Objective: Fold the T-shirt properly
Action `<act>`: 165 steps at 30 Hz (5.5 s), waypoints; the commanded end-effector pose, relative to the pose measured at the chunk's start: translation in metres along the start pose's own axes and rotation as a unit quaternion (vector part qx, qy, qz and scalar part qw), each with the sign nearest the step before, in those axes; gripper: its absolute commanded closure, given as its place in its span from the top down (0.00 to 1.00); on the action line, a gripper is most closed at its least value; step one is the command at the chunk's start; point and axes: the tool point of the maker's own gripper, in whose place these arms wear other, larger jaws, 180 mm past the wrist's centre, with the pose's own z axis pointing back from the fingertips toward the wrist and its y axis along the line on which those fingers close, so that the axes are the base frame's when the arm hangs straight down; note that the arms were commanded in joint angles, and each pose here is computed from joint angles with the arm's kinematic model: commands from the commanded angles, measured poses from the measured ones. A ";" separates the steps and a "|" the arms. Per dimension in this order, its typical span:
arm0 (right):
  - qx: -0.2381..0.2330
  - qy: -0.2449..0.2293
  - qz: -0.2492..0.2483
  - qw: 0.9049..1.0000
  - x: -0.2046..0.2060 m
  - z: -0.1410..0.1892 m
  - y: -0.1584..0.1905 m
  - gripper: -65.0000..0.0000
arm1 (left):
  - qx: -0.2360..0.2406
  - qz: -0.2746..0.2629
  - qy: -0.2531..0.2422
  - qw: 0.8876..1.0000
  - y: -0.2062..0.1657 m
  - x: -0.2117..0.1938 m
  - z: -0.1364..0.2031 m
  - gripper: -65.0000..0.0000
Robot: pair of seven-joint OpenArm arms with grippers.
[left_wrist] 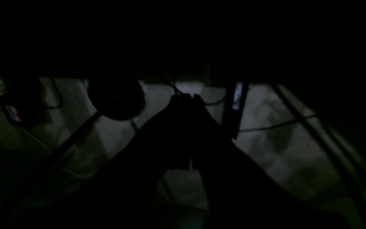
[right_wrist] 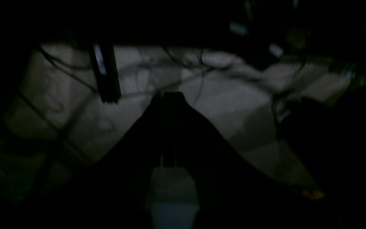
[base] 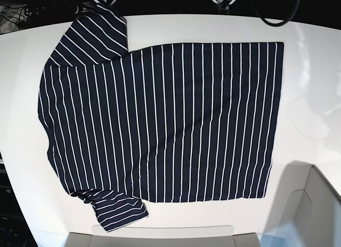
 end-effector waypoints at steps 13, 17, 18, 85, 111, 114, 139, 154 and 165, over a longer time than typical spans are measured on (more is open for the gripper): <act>-0.018 -0.133 0.006 0.991 -0.042 0.015 -0.026 0.01 | 0.040 0.024 -0.101 0.994 0.040 -0.038 0.022 0.01; -0.021 -0.206 0.012 0.978 -0.054 0.033 -0.031 0.01 | 0.066 0.044 -0.166 0.983 0.058 -0.048 0.041 0.01; -0.021 -0.223 0.013 0.975 -0.056 0.037 -0.032 0.01 | 0.069 0.043 -0.184 0.980 0.060 -0.048 0.046 0.01; 0.108 -0.520 -0.256 0.808 0.083 0.296 -0.110 0.41 | 0.029 0.027 -0.595 0.803 0.071 0.008 0.242 0.14; 0.247 -0.430 -0.264 0.827 0.134 0.244 -0.044 0.41 | 0.037 0.044 -0.618 0.784 0.071 0.050 0.261 0.14; 0.254 -0.431 -0.271 0.823 0.137 0.243 -0.037 0.41 | 0.026 0.071 -0.605 0.793 0.074 0.074 0.268 0.17; 0.246 -0.431 -0.256 0.830 0.138 0.244 -0.046 0.41 | -0.163 0.396 -0.410 0.806 0.163 0.160 0.214 0.28; 0.260 -0.439 -0.249 0.823 0.146 0.253 -0.037 0.41 | -0.210 0.380 -0.320 0.842 0.147 0.176 0.188 0.28; 0.284 -0.443 -0.240 0.816 0.151 0.264 -0.020 0.41 | -0.202 0.330 -0.293 0.874 0.121 0.162 0.175 0.28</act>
